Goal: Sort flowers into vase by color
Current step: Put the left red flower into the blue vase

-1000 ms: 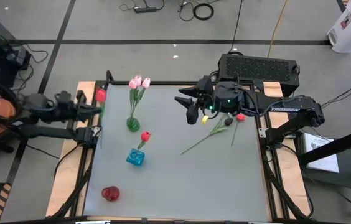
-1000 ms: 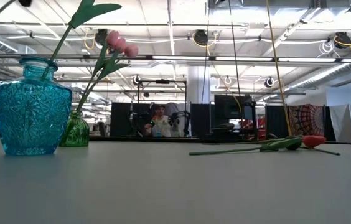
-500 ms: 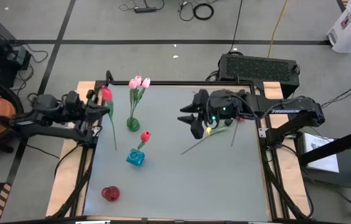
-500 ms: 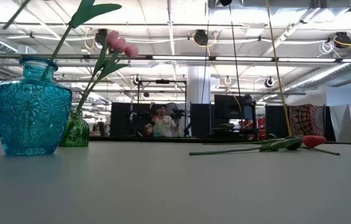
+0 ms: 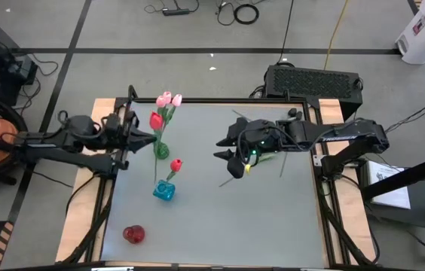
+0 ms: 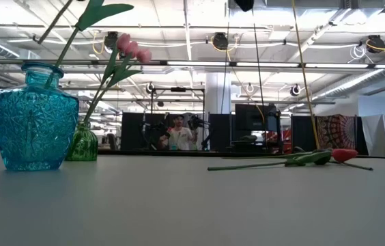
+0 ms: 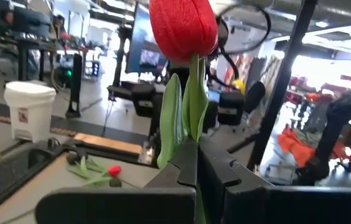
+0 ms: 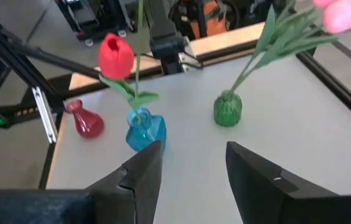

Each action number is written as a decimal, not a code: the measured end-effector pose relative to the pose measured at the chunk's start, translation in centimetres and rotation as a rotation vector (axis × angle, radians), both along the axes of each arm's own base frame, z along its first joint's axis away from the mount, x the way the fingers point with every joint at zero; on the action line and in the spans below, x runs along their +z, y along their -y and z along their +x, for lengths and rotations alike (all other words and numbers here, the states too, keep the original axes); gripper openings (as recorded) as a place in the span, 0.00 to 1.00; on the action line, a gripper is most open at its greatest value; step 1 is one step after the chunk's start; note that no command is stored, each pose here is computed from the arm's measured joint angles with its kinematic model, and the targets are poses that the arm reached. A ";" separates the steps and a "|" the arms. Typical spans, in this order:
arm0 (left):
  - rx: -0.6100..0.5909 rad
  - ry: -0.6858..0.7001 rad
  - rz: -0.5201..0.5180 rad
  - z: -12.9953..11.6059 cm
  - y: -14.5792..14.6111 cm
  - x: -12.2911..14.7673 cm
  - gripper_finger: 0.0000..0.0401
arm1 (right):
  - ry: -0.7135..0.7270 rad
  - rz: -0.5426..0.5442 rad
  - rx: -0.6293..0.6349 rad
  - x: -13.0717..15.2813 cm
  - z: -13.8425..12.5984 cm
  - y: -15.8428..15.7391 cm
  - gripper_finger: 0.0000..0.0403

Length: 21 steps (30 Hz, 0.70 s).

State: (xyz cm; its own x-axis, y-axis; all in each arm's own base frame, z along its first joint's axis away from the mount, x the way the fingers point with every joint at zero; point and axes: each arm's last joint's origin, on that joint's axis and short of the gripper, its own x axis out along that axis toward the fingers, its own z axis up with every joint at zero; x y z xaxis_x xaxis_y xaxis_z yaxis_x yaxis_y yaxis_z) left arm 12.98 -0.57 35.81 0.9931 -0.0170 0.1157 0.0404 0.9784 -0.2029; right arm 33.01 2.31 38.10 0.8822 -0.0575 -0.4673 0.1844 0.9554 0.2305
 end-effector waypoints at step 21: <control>0.035 -0.027 -0.011 2.2 1.0 -2.9 0.00 | -0.024 -0.002 0.002 -0.7 0.6 -0.1 0.42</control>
State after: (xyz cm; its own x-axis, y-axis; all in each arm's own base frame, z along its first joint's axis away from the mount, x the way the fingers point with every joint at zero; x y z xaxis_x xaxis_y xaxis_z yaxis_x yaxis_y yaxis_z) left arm 15.17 -1.52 32.88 0.9958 0.0184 0.0892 0.0011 0.9768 -0.2141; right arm 33.62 2.42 37.38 0.8710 -0.0568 -0.4879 0.1880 0.9562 0.2242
